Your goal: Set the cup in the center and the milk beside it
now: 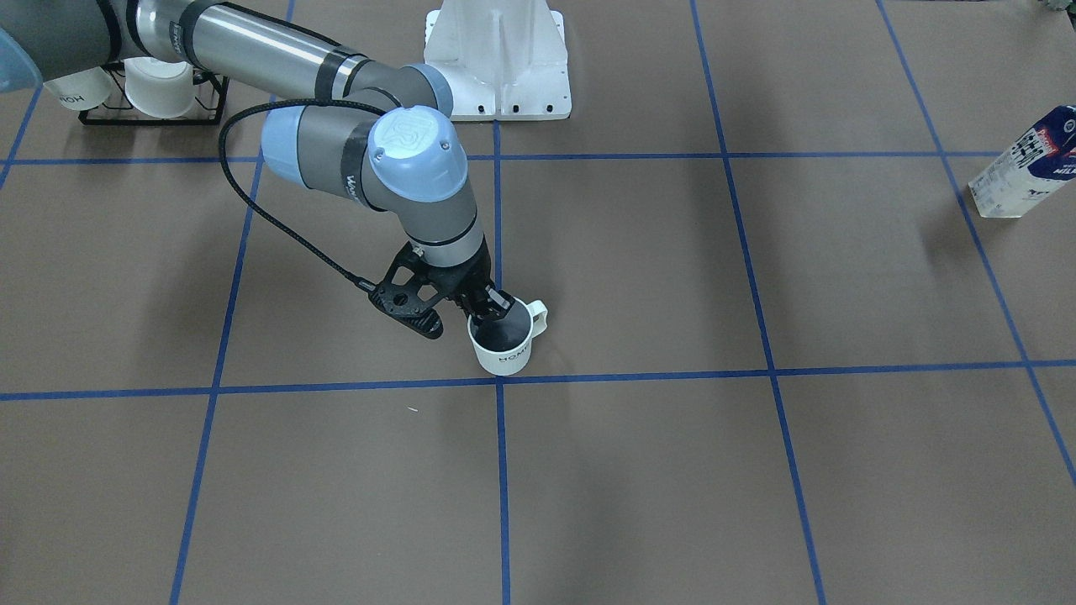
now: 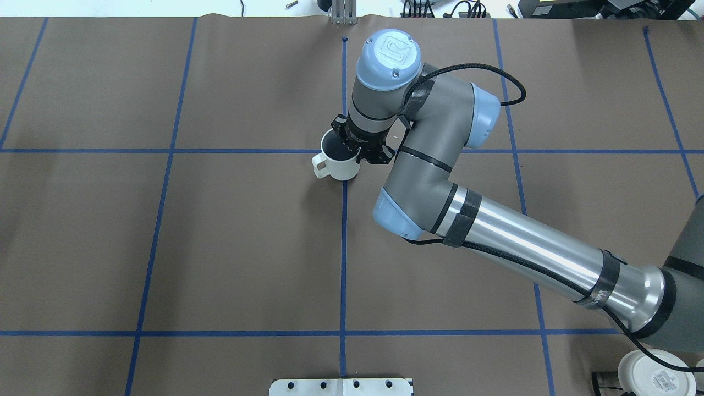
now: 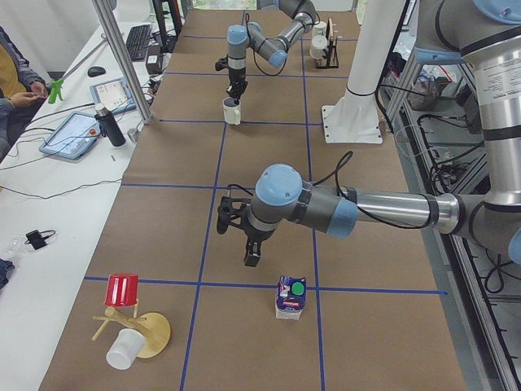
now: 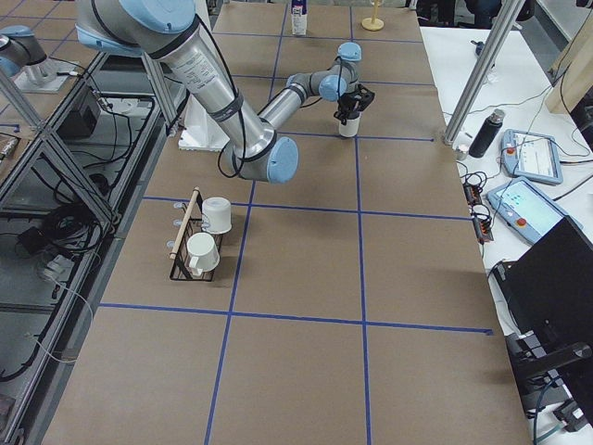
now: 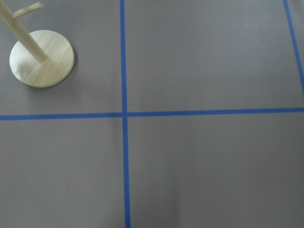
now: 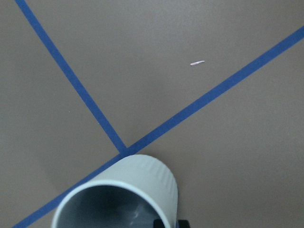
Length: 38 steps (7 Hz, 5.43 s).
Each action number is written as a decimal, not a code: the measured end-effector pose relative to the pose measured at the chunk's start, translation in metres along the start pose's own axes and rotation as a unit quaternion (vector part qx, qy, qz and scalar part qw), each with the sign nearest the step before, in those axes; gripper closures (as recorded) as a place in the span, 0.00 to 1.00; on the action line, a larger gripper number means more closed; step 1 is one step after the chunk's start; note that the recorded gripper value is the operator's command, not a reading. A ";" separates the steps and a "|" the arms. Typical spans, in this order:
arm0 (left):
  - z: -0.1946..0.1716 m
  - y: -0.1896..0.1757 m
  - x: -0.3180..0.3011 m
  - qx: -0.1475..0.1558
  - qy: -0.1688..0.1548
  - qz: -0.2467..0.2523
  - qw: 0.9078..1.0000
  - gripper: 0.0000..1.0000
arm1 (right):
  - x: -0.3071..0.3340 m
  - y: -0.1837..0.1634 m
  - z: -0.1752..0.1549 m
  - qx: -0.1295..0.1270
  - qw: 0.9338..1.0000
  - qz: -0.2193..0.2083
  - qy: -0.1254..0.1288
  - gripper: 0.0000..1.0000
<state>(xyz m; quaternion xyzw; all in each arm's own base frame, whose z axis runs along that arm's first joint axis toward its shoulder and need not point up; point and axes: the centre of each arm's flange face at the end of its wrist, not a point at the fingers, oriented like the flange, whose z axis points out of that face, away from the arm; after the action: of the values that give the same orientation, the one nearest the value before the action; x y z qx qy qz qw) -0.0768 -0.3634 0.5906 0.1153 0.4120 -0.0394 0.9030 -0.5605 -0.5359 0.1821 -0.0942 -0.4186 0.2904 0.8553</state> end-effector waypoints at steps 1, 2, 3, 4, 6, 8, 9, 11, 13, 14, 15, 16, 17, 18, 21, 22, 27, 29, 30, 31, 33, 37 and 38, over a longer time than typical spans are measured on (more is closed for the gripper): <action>0.006 0.025 -0.015 -0.006 -0.007 -0.010 1.000 0.01 | -0.001 0.002 0.004 0.002 1.000 0.000 -0.002 0.00; 0.012 0.043 -0.026 -0.013 -0.016 -0.014 1.000 0.01 | -0.001 0.002 0.005 0.004 1.000 -0.002 -0.004 0.00; 0.018 0.056 -0.038 -0.020 -0.027 -0.015 0.999 0.01 | -0.001 0.001 0.005 0.005 1.000 -0.005 -0.004 0.00; 0.026 0.065 -0.050 -0.028 -0.038 -0.021 0.999 0.01 | 0.001 -0.001 0.005 0.006 1.000 -0.010 -0.004 0.00; 0.037 0.073 -0.064 -0.039 -0.043 -0.031 0.998 0.01 | 0.003 -0.002 0.006 0.007 1.000 -0.012 -0.003 0.00; 0.040 0.075 -0.066 -0.042 -0.040 -0.038 0.998 0.01 | 0.005 -0.003 0.007 0.007 1.000 -0.011 -0.002 0.00; 0.042 0.075 -0.067 -0.044 -0.039 -0.039 0.998 0.01 | 0.007 -0.004 0.008 0.007 1.000 -0.012 -0.002 0.00; 0.044 0.076 -0.064 -0.048 -0.024 -0.057 0.997 0.01 | 0.008 -0.004 0.008 0.007 1.000 -0.013 -0.002 0.00; 0.047 0.075 -0.059 -0.053 -0.011 -0.072 0.996 0.01 | 0.010 -0.005 0.009 0.007 1.000 -0.012 0.000 0.00; 0.051 0.076 -0.060 -0.059 -0.012 -0.071 0.996 0.01 | 0.012 -0.006 0.010 0.007 1.000 -0.013 0.000 0.00; 0.055 0.077 -0.060 -0.064 -0.012 -0.071 0.995 0.02 | 0.014 -0.006 0.010 0.007 1.000 -0.013 0.000 0.00; 0.058 0.078 -0.061 -0.069 -0.013 -0.073 0.995 0.03 | 0.015 -0.006 0.008 0.006 1.000 -0.014 -0.002 0.00; 0.063 0.079 -0.063 -0.074 -0.014 -0.075 0.994 0.16 | 0.016 -0.005 0.007 0.006 1.000 -0.015 -0.003 0.00; 0.067 0.080 -0.065 -0.079 -0.014 -0.077 0.994 0.34 | 0.017 -0.006 0.005 0.005 1.000 -0.014 -0.004 0.00; 0.071 0.080 -0.067 -0.085 -0.015 -0.082 0.993 1.00 | 0.031 -0.049 -0.038 -0.011 1.000 -0.008 -0.025 0.00; 0.070 0.076 -0.064 -0.082 -0.013 -0.083 0.993 1.00 | 0.048 -0.072 -0.057 -0.018 0.999 -0.009 -0.032 0.00; 0.007 -0.181 0.164 -0.054 -0.001 -0.058 0.997 1.00 | 0.192 -0.190 -0.127 -0.018 0.998 -0.039 -0.041 0.00; 0.044 -0.250 0.391 -0.087 -0.021 -0.064 0.994 1.00 | 0.247 -0.236 -0.139 -0.012 0.996 -0.083 -0.033 0.00; 0.069 -0.261 0.485 -0.099 -0.021 -0.065 0.993 1.00 | 0.267 -0.253 -0.140 -0.008 0.995 -0.100 -0.027 0.00; 0.092 -0.275 0.555 -0.107 -0.016 -0.070 0.992 1.00 | 0.286 -0.267 -0.141 -0.005 0.993 -0.113 -0.021 0.00; 0.136 -0.305 0.647 -0.102 0.005 -0.086 0.991 1.00 | 0.327 -0.290 -0.146 -0.004 0.990 -0.138 -0.014 0.00; 0.136 -0.303 0.686 -0.104 0.007 -0.101 0.989 1.00 | 0.342 -0.297 -0.150 -0.004 0.989 -0.150 -0.013 0.00; 0.134 -0.297 0.689 -0.110 0.000 -0.103 0.989 1.00 | 0.342 -0.297 -0.150 -0.004 0.988 -0.151 -0.013 0.00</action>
<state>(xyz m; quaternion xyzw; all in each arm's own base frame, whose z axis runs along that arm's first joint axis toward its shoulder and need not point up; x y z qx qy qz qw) 0.4253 -0.6679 0.1048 -0.0275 0.4237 -0.0872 0.9012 -0.1561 -0.5681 0.4337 -0.0295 -0.4405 0.1577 0.8833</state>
